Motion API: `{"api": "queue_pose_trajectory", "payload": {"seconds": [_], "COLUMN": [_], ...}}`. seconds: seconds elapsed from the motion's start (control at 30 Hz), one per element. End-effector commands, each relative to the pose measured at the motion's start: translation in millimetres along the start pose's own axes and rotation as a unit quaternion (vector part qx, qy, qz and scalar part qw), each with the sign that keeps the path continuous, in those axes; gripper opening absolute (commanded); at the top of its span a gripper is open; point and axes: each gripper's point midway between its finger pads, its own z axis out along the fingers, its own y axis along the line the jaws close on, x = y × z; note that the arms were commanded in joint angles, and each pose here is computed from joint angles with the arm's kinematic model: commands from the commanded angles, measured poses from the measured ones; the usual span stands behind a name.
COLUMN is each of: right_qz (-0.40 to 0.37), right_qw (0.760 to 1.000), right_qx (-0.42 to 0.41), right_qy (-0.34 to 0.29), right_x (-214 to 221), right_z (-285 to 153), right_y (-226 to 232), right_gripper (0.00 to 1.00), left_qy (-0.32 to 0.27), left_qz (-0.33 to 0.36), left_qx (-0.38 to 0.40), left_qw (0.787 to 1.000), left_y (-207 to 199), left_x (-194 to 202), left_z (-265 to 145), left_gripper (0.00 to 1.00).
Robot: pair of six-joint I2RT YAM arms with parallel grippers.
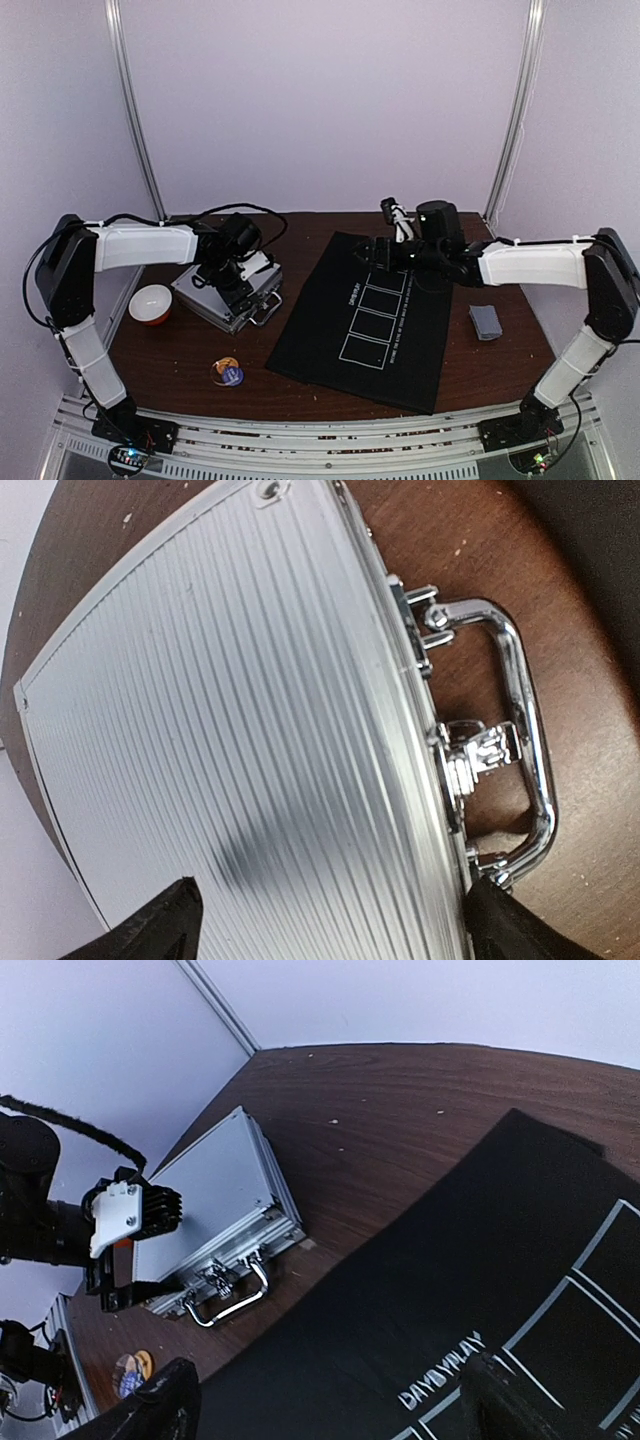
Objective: Distribute texas hold em gaming equipment
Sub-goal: Open the chip case at the center of the board.
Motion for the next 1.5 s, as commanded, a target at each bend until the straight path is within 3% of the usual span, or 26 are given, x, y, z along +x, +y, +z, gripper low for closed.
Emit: {"api": "queue_pose_trajectory", "payload": {"seconds": [0.0, 0.3, 0.63, 0.8, 1.0, 1.33, 1.47], "right_qz": [0.011, 0.048, 0.043, 0.037, 0.045, 0.044, 0.04], "right_qw": [0.998, 0.987, 0.986, 0.986, 0.988, 0.989, 0.989], "right_qx": [-0.057, -0.121, -0.102, -0.1, -0.081, -0.075, -0.083], "right_qy": [0.014, 0.096, 0.124, 0.131, 0.122, 0.12, 0.116], "right_x": [-3.2, 45.4, 87.3, 101.0, 107.3, 117.5, 111.2], "right_z": [56.0, 171.7, 235.1, 255.0, 267.1, 273.2, 271.2], "right_y": [45.1, 87.1, 90.3, 97.7, 90.9, 85.9, 90.0], "right_gripper": [0.89, 0.67, 0.56, 0.53, 0.42, 0.0, 0.0], "left_qy": [0.021, -0.004, -0.042, -0.04, -0.045, -0.044, -0.049], "left_qz": [-0.023, -0.042, -0.057, -0.057, -0.069, -0.091, -0.104], "left_qx": [-0.042, -0.086, -0.162, -0.182, -0.199, -0.215, -0.222], "left_qw": [0.999, 0.995, 0.984, 0.981, 0.976, 0.971, 0.968], "left_y": [24.2, 43.1, 72.1, 79.3, 91.5, 111.2, 121.3], "left_x": [12.0, 7.1, -1.0, 1.3, 3.4, 16.0, 18.2], "left_z": [1.5, -7.4, -26.3, -27.1, -32.7, -35.0, -40.1], "left_gripper": [0.91, 0.83, 0.8, 0.8, 0.79, 0.79, 0.78]}}
